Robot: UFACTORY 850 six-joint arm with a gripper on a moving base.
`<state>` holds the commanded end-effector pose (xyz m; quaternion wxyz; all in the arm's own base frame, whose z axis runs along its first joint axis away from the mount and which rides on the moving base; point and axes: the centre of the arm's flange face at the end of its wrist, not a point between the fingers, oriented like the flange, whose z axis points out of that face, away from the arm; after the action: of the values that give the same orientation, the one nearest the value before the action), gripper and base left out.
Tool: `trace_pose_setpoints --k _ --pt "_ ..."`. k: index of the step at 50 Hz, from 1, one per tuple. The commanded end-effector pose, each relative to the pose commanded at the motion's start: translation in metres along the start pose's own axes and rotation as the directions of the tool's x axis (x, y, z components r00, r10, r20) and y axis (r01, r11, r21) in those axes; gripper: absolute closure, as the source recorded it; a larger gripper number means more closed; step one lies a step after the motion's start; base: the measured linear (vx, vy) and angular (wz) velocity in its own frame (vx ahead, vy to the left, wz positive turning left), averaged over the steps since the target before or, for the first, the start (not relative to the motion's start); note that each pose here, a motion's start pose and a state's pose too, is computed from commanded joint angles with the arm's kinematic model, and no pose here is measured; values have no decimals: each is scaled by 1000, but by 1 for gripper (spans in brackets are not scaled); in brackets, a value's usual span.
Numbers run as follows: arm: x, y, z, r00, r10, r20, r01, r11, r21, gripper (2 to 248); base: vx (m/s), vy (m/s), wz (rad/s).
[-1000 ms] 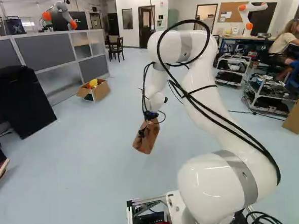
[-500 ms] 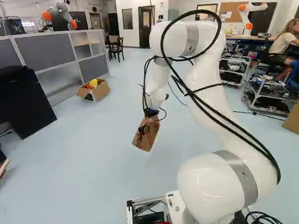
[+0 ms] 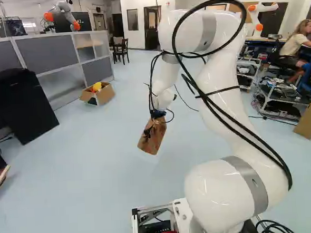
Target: Pick up the grocery bag from the ground
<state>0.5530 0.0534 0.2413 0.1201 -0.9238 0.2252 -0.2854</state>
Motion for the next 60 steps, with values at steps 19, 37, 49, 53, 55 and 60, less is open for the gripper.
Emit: trace_pose_setpoints --k 19,37,49,53,55,60 --pt "3 -4 -28 1000 -2 -23 2 1000 16 223 0 0 0" --pt "4 -6 -48 999 -3 -37 4 1000 26 223 0 0 0" --pt "2 -5 -50 999 -4 -35 4 1000 25 223 0 0 0" --pt "1 -5 -51 999 -5 -36 6 1000 25 223 0 0 0" --pt "1 -5 -51 999 -6 -37 7 1000 26 223 0 0 0" --pt "1 -4 -53 999 -9 -41 10 1000 28 223 0 0 0"
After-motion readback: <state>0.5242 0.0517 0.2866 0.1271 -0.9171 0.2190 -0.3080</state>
